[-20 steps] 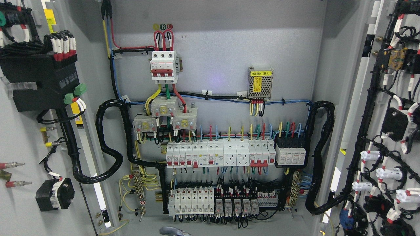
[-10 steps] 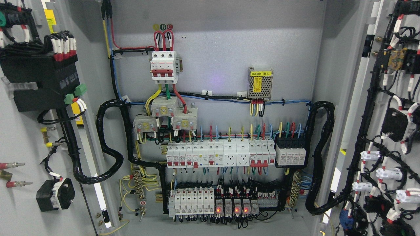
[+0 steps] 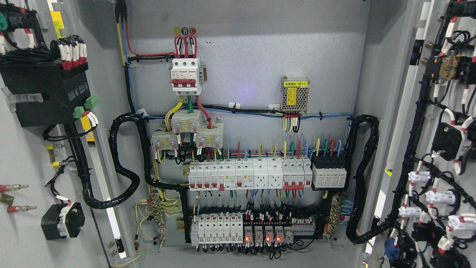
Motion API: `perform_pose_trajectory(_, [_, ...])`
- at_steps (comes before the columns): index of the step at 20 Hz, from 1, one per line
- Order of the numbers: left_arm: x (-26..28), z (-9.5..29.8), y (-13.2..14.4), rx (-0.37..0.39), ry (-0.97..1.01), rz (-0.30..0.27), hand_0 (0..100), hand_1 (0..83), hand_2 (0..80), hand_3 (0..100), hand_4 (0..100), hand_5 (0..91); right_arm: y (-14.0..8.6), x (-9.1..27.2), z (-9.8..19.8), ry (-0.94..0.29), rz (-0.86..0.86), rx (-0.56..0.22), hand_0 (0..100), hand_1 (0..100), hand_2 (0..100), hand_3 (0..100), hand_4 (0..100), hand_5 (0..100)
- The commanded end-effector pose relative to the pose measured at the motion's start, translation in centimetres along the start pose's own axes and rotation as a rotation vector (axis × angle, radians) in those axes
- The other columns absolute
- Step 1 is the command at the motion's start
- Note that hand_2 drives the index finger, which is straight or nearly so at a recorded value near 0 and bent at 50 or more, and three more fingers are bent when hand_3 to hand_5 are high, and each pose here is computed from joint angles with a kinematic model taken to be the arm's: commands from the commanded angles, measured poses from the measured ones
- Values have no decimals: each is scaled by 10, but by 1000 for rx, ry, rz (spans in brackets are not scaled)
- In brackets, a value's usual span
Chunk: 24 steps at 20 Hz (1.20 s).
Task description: Open door with both hands
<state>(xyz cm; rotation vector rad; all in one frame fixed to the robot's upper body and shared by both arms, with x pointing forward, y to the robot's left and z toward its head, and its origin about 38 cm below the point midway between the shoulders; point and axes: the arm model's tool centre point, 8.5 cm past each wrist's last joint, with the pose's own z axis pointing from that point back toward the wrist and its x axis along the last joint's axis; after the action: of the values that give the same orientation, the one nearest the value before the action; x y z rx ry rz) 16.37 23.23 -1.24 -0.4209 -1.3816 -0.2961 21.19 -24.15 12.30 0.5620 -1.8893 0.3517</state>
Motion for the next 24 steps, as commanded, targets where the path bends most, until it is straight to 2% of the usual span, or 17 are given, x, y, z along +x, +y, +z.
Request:
perform_pose_trajectory(1, [145,-23,-4,-56,-444,-205,158,38,5,37,0,0,-32,47,22,-30,169,-42,215,68,0,0,0,0])
perform_pose_trajectory(4, [164,-30,1,-82,-515,-262,115,19,10,36,0,0,-35,51,18,-45,181,-41,215,67,0,0,0,0])
perform_pose_trajectory(9, [170,-32,5,-78,-535,-269,75,11,2,23,0,0,-40,60,6,-113,216,-26,215,67,0,0,0,0])
perform_pose_trajectory(12, [173,-30,8,-60,-558,-250,72,13,2,23,0,0,-45,71,1,-191,252,-50,214,68,0,0,0,0])
perform_pose_trajectory(15, [176,-28,13,-47,-579,-231,70,15,5,31,0,0,-51,76,0,-204,268,-69,214,68,0,0,0,0])
perform_pose_trajectory(19, [180,-23,20,-24,-604,-204,68,0,7,34,0,0,-53,79,-5,-216,280,-54,214,69,0,0,0,0])
perform_pose_trajectory(24, [190,-10,44,38,-651,-160,63,0,10,33,5,0,-57,85,-13,-235,303,-28,214,69,0,0,0,0])
